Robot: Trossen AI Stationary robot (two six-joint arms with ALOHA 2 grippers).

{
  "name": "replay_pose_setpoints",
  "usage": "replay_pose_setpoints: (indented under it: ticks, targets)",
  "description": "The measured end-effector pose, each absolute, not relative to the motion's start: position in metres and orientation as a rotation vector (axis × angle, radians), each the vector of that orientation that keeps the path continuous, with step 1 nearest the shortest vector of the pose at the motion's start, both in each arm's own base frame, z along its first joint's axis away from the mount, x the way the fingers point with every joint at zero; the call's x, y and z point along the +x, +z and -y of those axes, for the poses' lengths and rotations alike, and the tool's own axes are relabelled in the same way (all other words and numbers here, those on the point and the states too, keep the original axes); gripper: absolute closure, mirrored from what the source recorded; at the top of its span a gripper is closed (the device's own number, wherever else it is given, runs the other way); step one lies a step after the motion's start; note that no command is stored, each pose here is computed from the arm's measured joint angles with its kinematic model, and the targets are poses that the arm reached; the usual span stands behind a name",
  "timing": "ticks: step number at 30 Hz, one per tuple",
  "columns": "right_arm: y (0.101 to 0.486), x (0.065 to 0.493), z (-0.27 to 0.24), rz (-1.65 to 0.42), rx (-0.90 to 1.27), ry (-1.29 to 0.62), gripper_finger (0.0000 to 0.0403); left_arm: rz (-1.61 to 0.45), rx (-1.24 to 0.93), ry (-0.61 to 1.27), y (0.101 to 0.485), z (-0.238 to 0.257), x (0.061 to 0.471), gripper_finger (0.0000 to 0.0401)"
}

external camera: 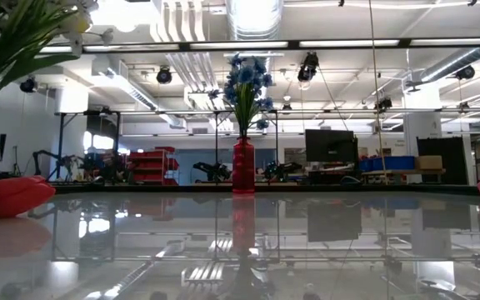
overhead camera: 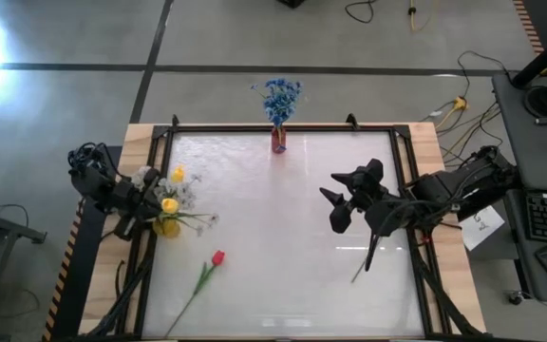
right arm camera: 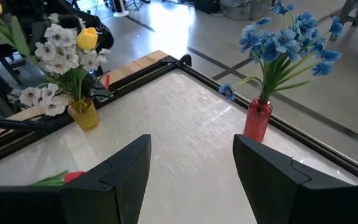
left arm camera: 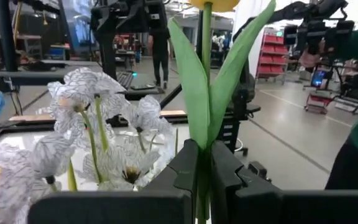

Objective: Sort flowers into vase by color
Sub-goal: Put the yellow flower into the yellow flower vase

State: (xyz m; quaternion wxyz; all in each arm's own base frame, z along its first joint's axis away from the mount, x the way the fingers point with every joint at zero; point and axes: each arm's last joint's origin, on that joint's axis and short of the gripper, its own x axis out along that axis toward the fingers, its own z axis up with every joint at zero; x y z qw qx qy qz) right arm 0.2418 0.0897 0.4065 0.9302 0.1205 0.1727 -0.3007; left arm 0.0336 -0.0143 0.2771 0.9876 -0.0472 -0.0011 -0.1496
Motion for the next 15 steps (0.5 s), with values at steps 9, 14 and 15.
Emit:
replay_pose_setpoints:
  ticks: [9,14,15]
  targets:
    - [0.407,0.242,-0.090,-0.353,0.250,-0.617,0.0184,-0.081,-0.120,-0.246,0.258,0.019,0.041,0.0401]
    - [0.406,0.242,-0.090,-0.354,0.247,-0.616,0.0184,-0.081,-0.172,-0.243,0.260,0.018,0.040,0.0401]
    - [0.406,0.242,-0.090,-0.354,0.247,-0.616,0.0184,-0.092,-0.179,-0.239,0.261,0.017,0.038,0.0401]
